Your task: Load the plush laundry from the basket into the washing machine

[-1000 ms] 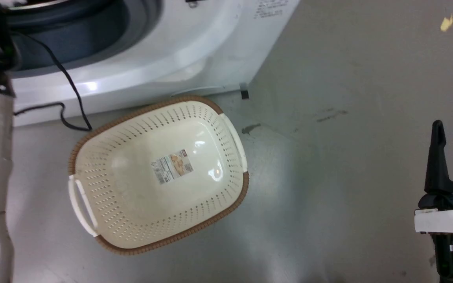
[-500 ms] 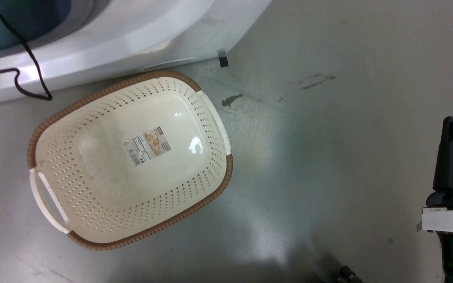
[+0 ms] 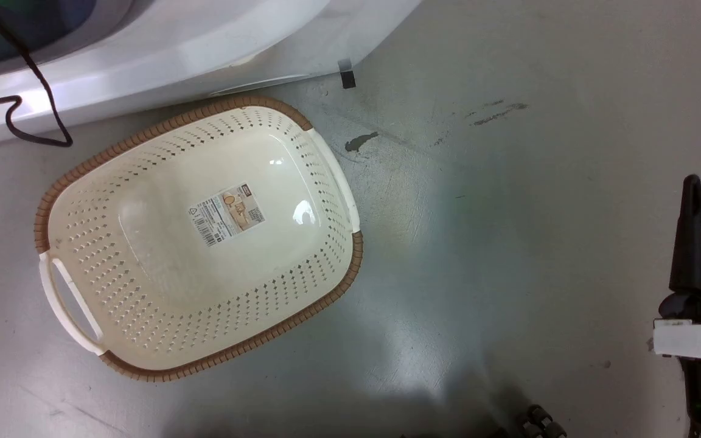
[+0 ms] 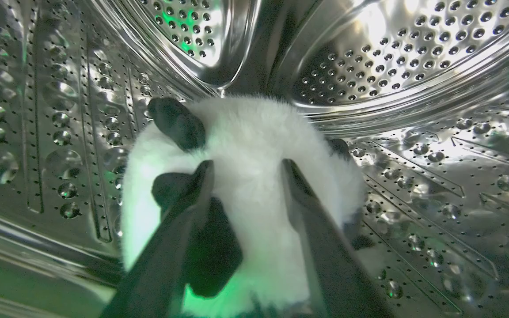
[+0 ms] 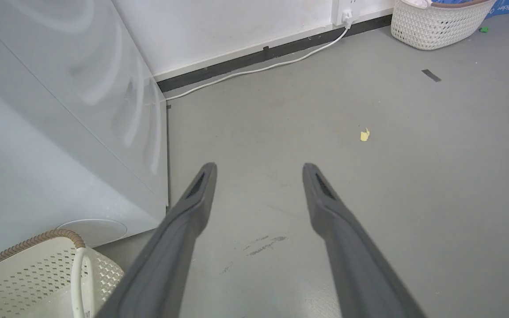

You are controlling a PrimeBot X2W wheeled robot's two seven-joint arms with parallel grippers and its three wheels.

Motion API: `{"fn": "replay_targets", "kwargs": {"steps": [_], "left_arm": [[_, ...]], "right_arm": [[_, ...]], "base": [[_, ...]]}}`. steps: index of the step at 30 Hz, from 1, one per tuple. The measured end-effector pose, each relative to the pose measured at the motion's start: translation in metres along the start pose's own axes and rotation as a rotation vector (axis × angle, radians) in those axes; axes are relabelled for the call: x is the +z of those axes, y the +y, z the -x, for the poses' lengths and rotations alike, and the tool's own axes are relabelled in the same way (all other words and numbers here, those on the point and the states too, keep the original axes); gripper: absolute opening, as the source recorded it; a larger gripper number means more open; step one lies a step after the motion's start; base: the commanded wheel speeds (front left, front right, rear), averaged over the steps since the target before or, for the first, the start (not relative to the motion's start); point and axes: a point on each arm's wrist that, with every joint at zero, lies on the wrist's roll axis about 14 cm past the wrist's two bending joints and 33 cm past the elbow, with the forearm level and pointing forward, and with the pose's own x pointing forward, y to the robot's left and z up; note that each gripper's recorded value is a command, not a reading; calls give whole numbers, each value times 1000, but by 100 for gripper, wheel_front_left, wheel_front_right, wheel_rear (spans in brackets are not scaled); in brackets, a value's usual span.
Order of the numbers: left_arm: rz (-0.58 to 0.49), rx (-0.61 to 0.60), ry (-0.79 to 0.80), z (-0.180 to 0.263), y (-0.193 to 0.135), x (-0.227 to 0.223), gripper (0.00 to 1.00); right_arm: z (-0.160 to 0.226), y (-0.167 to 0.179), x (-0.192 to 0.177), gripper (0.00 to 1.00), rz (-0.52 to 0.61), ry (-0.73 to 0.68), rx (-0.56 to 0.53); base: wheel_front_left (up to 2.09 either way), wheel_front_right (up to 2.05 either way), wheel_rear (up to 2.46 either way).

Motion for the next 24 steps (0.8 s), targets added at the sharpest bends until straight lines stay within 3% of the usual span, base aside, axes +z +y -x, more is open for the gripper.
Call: {"fn": "replay_targets", "kwargs": {"steps": [14, 24], "left_arm": [[52, -15, -20, 5, -1, 15, 100], [81, -68, -100, 39, -3, 44, 100]], "right_arm": [[-4, 6, 9, 100, -11, -27, 22], [-6, 28, 36, 100, -30, -94, 94]], "base": [[0, 0, 0], [0, 0, 0]]}}
